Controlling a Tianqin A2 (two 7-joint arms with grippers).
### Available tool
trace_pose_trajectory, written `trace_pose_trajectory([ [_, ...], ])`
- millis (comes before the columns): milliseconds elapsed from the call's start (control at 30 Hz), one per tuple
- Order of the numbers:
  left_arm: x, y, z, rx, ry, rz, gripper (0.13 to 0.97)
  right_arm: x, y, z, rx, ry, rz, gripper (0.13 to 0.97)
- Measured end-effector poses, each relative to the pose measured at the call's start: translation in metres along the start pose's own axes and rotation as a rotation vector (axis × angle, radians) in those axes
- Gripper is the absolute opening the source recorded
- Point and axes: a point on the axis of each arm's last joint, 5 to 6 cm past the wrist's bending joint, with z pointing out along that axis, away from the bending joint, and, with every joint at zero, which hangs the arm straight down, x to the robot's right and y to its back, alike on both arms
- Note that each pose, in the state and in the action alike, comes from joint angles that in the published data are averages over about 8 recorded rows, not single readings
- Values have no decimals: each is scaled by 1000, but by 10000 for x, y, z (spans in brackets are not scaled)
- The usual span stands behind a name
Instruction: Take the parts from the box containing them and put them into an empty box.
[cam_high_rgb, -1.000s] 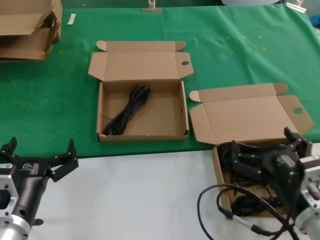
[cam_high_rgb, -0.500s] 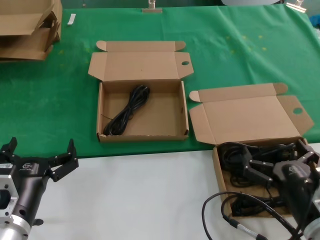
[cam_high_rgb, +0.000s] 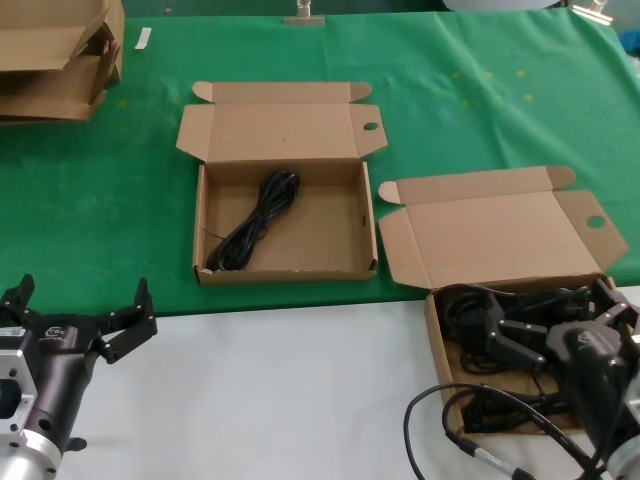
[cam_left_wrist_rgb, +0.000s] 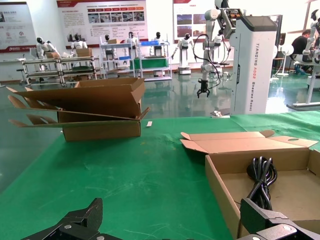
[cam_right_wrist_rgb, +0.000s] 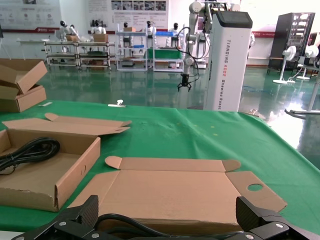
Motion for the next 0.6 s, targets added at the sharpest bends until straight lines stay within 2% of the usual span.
trace_pose_trajectory([
  [600, 0, 0, 0, 0, 0, 0, 966, 0, 0, 0, 0, 0, 0, 966],
])
